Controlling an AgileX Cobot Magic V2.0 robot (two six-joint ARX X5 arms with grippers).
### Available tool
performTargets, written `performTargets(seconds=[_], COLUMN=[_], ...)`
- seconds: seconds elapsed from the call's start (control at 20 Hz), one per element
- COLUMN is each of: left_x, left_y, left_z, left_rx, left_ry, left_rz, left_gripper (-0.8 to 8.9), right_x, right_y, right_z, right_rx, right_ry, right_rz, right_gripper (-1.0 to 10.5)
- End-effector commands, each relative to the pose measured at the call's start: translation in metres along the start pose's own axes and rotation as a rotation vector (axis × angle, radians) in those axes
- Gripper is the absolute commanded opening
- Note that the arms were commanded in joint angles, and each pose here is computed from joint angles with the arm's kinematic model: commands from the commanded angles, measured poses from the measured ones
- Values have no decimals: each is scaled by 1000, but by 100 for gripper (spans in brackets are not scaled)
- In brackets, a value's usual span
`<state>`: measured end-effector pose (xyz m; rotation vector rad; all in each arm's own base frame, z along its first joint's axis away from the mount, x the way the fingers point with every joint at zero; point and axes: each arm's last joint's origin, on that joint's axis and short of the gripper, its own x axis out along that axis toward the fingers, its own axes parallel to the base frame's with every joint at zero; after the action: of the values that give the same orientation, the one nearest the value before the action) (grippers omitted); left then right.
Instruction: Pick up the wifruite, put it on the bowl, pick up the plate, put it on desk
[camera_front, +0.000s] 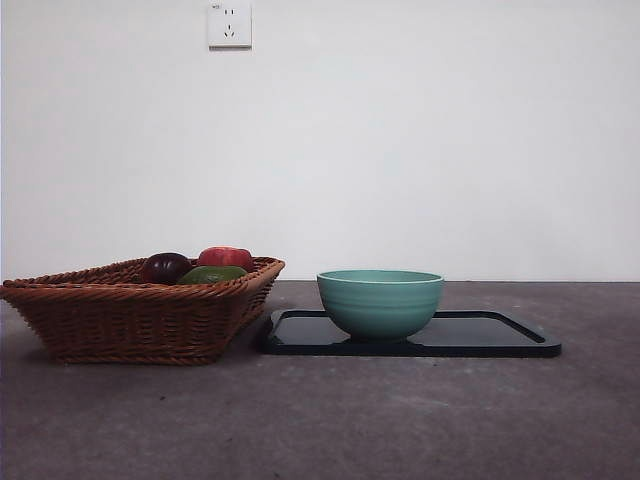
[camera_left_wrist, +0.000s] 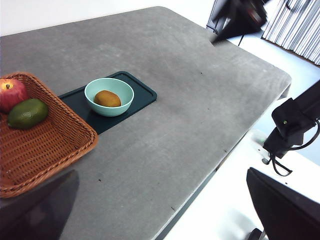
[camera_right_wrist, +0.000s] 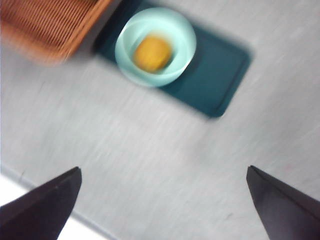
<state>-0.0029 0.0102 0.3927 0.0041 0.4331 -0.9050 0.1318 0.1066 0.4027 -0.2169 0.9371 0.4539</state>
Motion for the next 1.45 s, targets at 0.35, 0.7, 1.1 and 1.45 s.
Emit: performTargets(seconds=[0.35,0.7,1.1,1.45], left_x=[-2,19,126,237], left_y=[-2,-5,-25,-19], left_z=[8,18,60,83], left_rx=[-62,-153,-242,-275], left_ry=[-66,-11,110,305], left_rz=[-25,22,71,182], left_gripper=[625,624,624,624], right_x=[-17,-35,-35,-35], right_y=[-14,-31,-32,-32], right_z=[-116,-154,-155,-154], right_rx=[150,176,178,181], right_ry=[-233,-373,-381,-386], right_rz=[119,179,173,160], right_gripper=[591,591,591,591])
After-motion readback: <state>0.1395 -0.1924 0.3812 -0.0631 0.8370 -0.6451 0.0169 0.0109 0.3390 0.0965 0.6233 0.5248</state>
